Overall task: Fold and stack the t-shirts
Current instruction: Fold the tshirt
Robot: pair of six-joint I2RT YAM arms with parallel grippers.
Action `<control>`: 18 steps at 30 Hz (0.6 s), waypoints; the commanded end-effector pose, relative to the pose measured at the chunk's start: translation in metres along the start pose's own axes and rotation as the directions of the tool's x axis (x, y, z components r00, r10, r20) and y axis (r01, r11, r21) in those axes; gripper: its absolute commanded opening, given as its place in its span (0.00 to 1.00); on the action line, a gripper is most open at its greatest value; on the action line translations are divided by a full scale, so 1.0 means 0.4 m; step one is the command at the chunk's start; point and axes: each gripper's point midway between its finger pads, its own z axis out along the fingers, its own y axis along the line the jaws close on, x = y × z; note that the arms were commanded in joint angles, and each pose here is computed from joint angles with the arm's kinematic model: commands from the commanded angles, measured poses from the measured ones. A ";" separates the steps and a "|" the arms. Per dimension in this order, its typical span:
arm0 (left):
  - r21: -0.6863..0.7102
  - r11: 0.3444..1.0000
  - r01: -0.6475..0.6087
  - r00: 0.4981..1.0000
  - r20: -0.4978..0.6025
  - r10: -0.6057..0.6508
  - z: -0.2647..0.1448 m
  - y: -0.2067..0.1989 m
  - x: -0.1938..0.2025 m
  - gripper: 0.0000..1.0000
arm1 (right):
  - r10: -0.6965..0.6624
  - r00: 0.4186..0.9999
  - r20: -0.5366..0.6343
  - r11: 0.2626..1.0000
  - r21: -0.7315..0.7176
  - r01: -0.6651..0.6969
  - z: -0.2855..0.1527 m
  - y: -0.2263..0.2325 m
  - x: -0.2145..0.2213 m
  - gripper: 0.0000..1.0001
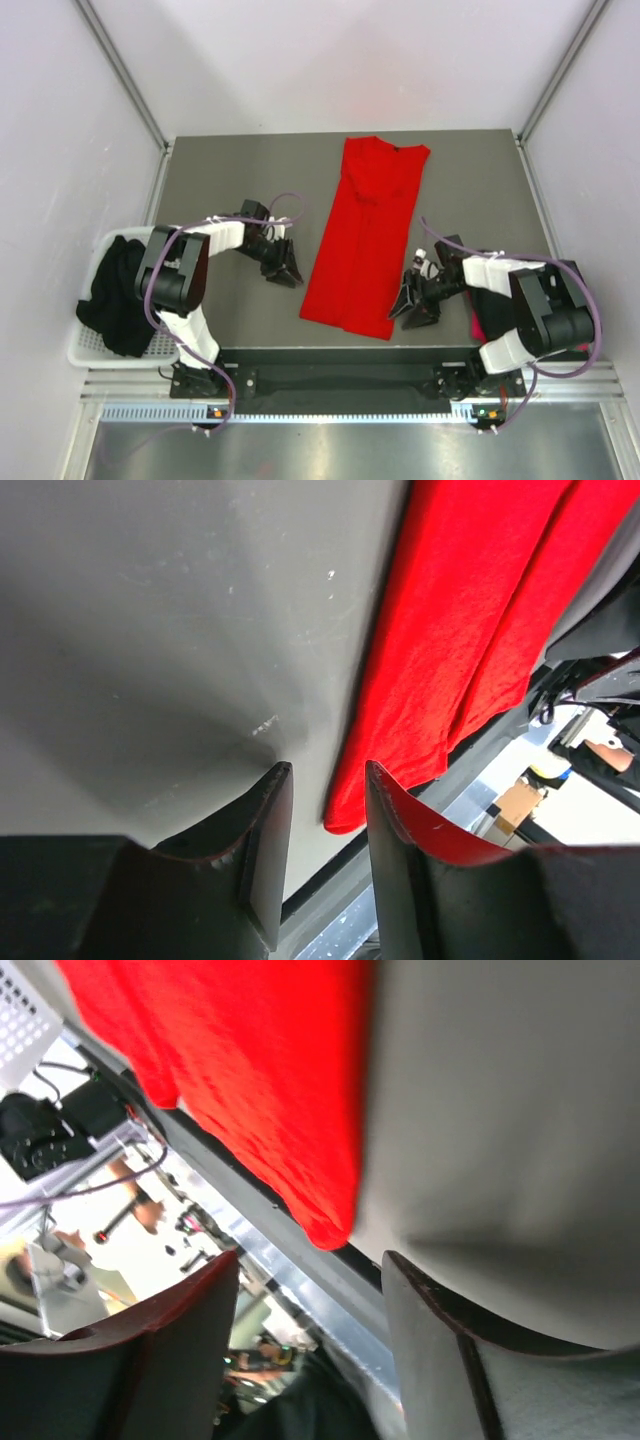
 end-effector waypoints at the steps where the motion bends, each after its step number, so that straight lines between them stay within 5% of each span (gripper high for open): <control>1: -0.016 1.000 -0.004 1.000 -0.019 0.003 0.005 0.002 0.023 0.40 | 0.059 0.997 0.044 0.998 0.029 -0.060 0.003 -0.004 -0.001 0.57; 7: -0.037 0.999 0.017 1.000 -0.018 -0.017 0.005 0.000 0.063 0.37 | 0.152 0.988 0.002 0.986 0.064 -0.152 0.014 -0.024 0.067 0.50; 18: -0.057 0.998 -0.030 0.999 -0.040 0.027 0.030 -0.017 0.132 0.31 | 0.071 0.995 -0.065 0.997 0.037 -0.069 0.069 0.037 0.073 0.48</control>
